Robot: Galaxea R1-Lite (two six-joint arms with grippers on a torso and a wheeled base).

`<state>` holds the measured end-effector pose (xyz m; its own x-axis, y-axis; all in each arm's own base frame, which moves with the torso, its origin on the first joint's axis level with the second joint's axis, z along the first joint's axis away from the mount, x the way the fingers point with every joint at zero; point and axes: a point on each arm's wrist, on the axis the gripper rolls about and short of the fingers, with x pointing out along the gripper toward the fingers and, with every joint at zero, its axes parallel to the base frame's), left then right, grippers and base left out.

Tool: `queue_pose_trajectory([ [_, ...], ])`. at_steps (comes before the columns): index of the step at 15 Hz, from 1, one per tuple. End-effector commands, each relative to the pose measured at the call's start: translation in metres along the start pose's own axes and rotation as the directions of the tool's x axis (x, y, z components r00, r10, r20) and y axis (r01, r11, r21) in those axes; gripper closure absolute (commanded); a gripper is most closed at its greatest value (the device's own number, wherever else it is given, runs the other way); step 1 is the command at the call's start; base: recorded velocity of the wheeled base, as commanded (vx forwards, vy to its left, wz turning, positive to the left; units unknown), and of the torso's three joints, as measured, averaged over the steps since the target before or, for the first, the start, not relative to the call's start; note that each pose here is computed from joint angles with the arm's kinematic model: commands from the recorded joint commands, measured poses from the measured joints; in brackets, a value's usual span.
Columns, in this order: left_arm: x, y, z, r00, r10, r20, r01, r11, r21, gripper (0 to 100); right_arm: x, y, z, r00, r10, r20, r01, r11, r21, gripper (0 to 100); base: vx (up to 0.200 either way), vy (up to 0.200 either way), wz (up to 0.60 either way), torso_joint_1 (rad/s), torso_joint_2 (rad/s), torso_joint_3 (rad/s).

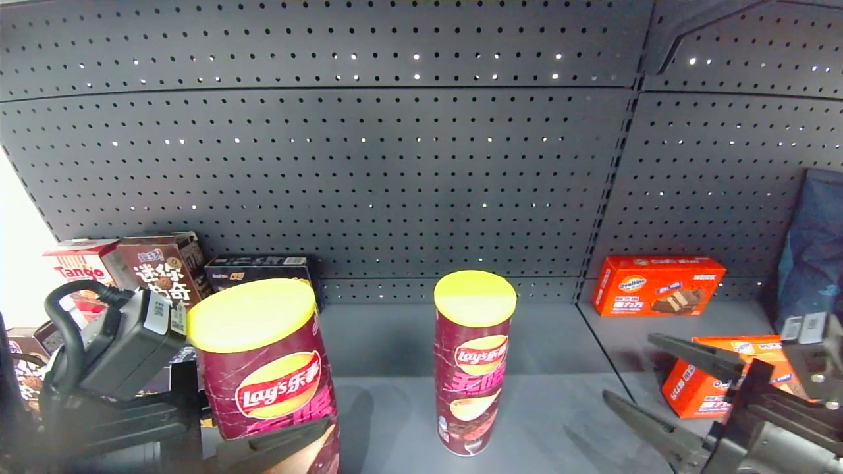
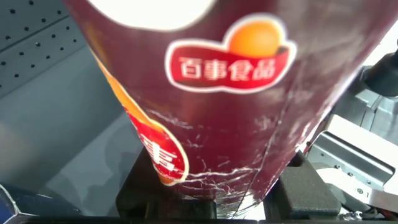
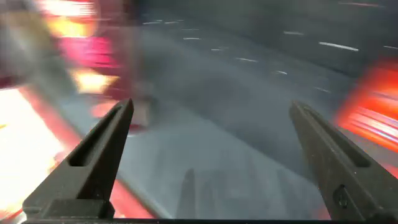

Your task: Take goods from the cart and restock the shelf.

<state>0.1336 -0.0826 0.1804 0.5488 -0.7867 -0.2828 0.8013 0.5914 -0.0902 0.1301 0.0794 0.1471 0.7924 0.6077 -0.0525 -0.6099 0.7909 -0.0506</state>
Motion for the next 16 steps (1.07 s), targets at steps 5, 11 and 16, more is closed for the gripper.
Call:
queue_pose_trajectory([
  [5,0.000,0.000,0.002,1.000,0.007,0.009,-0.007,1.000,0.004,100,-0.070,-0.021,0.000,0.909,-0.407,0.092,0.411,0.912,-0.020,0,0.000,0.000,0.00,0.000,0.00,0.000],
  [11,-0.003,0.000,0.003,0.999,0.040,0.018,-0.040,0.999,0.009,100,-0.131,0.005,-0.027,0.836,-0.545,0.061,0.547,0.837,-0.013,0,0.000,0.000,0.00,0.000,0.00,0.000],
  [16,-0.007,-0.003,0.004,0.999,0.034,0.032,-0.035,0.999,0.018,100,-0.166,0.023,-0.070,0.698,-0.716,-0.014,0.715,0.697,-0.045,0,0.000,0.000,0.00,0.000,0.00,0.000],
])
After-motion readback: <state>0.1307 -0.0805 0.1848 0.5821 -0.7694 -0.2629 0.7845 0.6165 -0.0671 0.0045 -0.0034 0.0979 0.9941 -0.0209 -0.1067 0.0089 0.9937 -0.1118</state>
